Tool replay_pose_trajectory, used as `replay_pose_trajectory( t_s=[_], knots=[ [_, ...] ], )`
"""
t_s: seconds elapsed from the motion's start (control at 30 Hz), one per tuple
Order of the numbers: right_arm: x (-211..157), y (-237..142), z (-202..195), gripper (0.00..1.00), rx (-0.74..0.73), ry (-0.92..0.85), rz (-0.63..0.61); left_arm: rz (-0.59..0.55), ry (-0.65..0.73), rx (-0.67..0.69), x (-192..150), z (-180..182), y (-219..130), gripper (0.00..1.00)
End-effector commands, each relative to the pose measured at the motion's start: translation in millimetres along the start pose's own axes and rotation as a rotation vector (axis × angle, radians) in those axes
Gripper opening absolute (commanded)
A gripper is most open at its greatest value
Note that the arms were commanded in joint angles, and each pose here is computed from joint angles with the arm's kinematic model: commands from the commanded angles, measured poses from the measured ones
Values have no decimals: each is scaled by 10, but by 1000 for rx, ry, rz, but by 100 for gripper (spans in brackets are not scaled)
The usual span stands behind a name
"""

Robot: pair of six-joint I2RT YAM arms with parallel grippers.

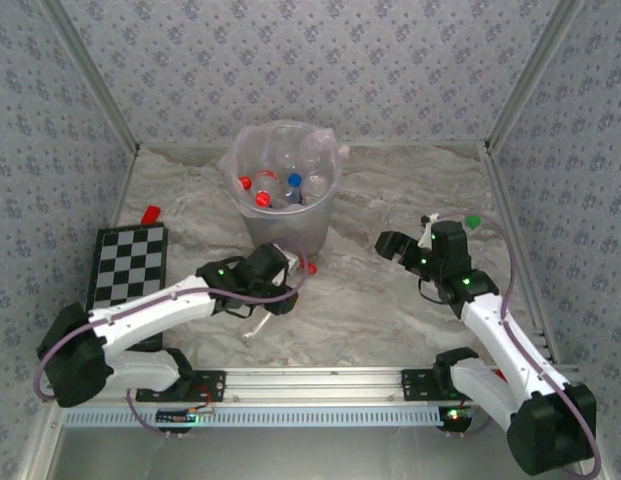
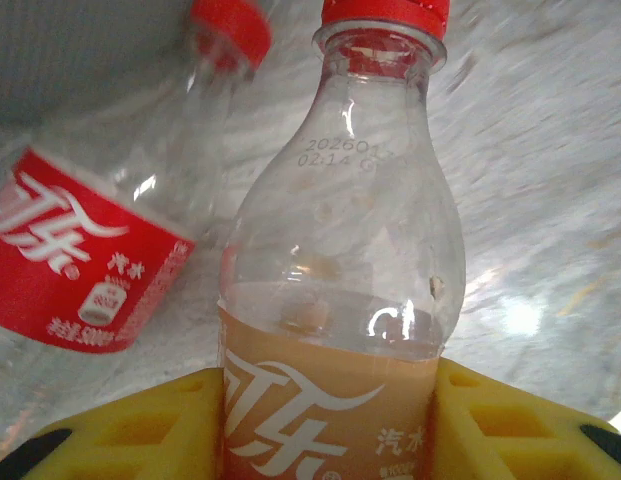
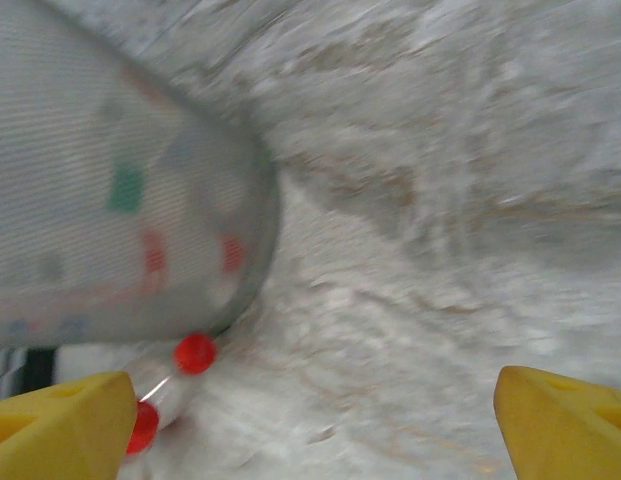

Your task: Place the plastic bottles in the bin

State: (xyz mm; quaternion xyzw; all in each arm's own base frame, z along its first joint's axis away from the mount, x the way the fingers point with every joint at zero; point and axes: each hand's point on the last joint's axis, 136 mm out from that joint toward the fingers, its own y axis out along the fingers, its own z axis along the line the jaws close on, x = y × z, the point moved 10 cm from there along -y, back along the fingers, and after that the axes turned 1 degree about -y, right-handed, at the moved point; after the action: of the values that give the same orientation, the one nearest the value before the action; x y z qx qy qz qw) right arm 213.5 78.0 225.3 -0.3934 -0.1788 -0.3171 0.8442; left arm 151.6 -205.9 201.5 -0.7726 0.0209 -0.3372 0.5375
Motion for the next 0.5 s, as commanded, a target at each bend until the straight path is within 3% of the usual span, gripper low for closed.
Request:
replay_pose_trajectory(
  t_s=[0.0, 0.17, 0.27, 0.47],
  knots=[
    [-29, -7, 335, 93, 247, -57, 150, -120, 57, -116, 204, -159, -321, 45],
    [-77, 35, 706, 88, 428, -150, 176, -280, 95, -254, 402, -306, -523, 41],
    [-122, 86, 928, 87, 534, -206, 192, -308, 108, -259, 483, -340, -523, 41],
    [-151, 166, 1111, 69, 549, -318, 135, -352, 127, -281, 625, -409, -485, 41]
  ],
)
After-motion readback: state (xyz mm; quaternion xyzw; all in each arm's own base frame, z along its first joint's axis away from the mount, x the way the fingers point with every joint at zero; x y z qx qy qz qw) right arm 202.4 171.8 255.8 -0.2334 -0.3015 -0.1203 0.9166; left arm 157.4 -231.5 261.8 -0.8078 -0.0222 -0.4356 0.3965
